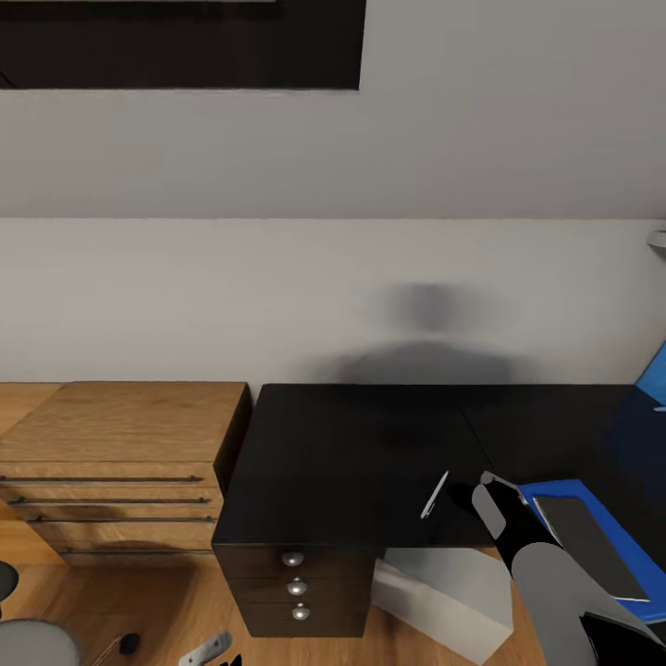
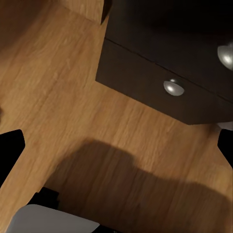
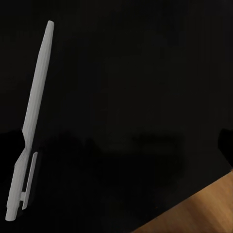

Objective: In the bedroom, organize the workspace by keeping the computer under the desk, ensuring the monitor is on the desk, placing the keyboard on the desk next to the monitor, placing the mouse on the desk next to the keyboard, moving the folder from the swivel chair onto the desk next to the mouse, stacking the notebook on top of the folder with the pen on top of the notebook, and positioning the swivel chair next to the desk.

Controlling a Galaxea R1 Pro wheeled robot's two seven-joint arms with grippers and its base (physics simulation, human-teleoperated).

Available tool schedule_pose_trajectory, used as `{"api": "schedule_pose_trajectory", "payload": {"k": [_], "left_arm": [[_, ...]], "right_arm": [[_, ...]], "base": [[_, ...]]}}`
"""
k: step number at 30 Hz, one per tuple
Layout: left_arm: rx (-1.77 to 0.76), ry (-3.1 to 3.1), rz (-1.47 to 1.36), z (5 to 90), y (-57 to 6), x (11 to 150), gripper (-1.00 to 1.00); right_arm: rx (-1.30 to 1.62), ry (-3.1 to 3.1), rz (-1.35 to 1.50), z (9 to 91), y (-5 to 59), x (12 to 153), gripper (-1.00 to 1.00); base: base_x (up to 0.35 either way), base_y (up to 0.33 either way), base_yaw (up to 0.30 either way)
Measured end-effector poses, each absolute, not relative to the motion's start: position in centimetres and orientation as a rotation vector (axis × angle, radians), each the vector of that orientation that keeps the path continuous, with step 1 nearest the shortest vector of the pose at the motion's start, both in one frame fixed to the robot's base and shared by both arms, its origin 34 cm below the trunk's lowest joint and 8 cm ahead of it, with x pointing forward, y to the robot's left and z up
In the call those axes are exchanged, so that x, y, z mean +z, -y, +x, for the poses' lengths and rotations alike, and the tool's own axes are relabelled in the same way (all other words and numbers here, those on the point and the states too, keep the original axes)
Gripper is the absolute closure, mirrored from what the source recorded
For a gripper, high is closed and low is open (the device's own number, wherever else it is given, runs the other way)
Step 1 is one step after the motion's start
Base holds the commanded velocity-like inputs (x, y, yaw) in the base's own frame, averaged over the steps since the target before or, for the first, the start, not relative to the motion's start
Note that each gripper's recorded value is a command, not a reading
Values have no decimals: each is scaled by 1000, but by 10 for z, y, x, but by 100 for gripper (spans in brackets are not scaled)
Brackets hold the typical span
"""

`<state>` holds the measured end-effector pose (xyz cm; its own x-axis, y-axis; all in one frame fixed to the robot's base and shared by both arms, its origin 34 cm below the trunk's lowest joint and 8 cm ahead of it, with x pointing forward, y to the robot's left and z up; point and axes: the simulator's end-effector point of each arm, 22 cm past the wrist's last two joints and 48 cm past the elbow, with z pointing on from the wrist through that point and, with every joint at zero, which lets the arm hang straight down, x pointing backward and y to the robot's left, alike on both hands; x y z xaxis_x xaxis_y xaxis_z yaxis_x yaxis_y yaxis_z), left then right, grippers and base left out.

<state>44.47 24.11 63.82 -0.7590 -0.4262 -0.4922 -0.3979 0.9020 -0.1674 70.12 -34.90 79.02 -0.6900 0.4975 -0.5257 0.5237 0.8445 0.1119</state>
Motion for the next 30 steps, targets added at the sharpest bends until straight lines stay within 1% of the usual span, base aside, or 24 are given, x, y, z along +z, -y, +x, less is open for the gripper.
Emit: {"api": "schedule_pose_trajectory", "payload": {"k": [18,30], "left_arm": [[-70,-2528,-592,445,-241,638,-100],[-70,-2528,-592,445,-241,638,-100]], "right_arm": [[-38,-2636,706,676,333,777,-100],[-176,-2674,722,667,338,781,-100]], "base": [[10,0,-1],[0,0,0]]}}
